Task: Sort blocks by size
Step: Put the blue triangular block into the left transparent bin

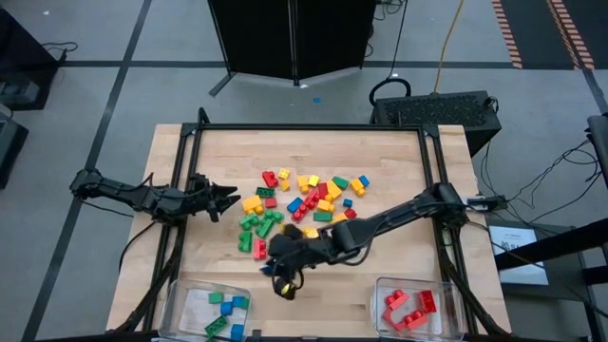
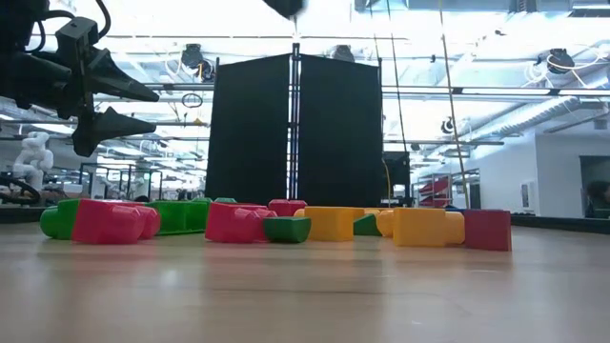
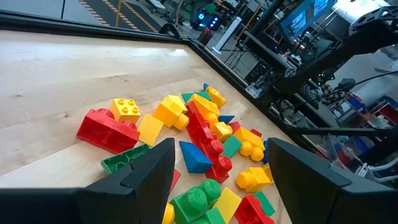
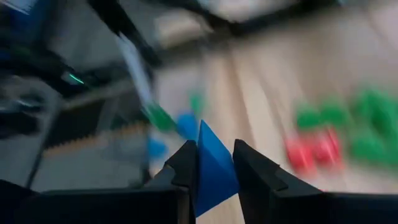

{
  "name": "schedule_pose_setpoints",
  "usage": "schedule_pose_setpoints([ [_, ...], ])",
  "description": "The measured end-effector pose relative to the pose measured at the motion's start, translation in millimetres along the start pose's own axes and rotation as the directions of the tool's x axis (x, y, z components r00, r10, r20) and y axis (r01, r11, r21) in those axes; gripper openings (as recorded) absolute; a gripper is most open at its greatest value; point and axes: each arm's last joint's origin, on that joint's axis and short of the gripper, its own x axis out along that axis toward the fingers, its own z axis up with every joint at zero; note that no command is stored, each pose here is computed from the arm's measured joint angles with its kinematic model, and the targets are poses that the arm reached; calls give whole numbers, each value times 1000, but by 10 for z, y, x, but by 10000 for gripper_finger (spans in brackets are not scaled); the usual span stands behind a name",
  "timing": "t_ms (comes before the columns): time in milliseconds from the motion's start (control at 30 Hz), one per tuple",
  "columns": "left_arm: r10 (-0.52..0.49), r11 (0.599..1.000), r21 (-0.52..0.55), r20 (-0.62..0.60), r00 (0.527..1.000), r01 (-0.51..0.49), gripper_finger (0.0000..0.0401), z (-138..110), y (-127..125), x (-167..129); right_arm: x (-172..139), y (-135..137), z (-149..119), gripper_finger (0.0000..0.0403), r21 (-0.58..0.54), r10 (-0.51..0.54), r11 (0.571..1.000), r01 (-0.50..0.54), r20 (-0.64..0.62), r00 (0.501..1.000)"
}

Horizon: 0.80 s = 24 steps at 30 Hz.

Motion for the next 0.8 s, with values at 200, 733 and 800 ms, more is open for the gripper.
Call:
schedule_pose_setpoints([
  [200, 0, 1000, 0, 0, 1000, 0, 255, -1, 0, 0, 236, -75, 157, 63, -118, 177, 980, -161, 151, 972],
  [733, 23, 1000, 8, 3, 1000, -23, 255, -9, 7, 10, 1404, -122, -69, 63, -160, 522, 845, -510, 39, 852],
  [800, 23, 1000, 7, 3, 1000, -23, 255, -10, 7, 11, 1432, -162, -119, 63, -114, 501, 860, -497, 6, 865],
])
